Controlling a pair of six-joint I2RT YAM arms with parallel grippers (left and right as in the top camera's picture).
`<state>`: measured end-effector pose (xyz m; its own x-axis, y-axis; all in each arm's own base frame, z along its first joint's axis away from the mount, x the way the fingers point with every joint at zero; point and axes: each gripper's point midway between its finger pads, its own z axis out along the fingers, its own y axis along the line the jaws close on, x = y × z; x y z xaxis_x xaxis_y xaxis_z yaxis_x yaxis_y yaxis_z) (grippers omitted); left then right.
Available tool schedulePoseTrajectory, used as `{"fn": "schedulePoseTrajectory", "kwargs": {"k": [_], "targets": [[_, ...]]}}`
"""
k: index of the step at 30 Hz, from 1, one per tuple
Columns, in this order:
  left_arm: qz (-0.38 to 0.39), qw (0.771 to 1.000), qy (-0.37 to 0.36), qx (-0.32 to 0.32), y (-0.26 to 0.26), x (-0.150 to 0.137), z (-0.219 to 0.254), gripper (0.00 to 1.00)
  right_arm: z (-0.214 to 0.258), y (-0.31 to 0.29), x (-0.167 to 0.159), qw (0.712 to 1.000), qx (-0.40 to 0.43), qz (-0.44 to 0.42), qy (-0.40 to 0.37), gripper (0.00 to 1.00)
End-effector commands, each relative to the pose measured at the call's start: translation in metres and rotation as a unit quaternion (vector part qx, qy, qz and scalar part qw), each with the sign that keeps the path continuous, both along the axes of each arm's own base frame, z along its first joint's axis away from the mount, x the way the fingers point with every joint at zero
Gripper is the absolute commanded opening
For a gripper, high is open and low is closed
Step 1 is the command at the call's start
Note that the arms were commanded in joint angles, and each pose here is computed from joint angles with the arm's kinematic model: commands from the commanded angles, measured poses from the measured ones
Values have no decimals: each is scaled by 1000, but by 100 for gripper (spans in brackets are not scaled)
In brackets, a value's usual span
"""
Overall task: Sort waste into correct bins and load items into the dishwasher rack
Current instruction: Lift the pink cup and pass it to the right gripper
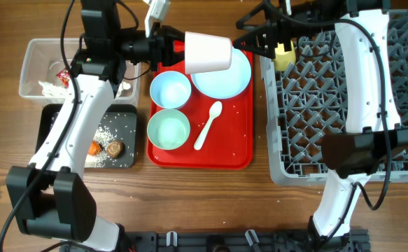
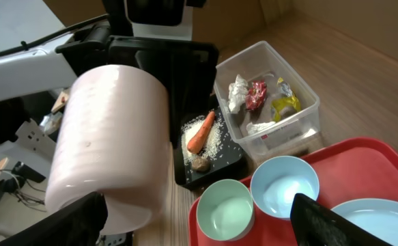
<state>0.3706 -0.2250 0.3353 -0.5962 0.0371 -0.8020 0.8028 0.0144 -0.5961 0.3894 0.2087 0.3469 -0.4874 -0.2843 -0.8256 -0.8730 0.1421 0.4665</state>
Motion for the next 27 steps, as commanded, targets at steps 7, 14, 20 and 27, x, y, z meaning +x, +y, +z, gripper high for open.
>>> {"fn": "schedulePoseTrajectory", "kwargs": {"k": [7, 14, 20, 27], "targets": [[95, 995, 15, 4, 11, 42, 1, 4, 5, 3, -2, 1000, 23, 9, 1, 95], [69, 997, 35, 0, 8, 37, -4, 4, 7, 17, -10, 998, 28, 40, -40, 100], [0, 1000, 25, -13, 6, 15, 6, 4, 10, 35, -18, 992, 40, 75, -89, 100], [-23, 999, 23, -19, 7, 8, 15, 4, 15, 37, -18, 991, 54, 79, -95, 99]]}}
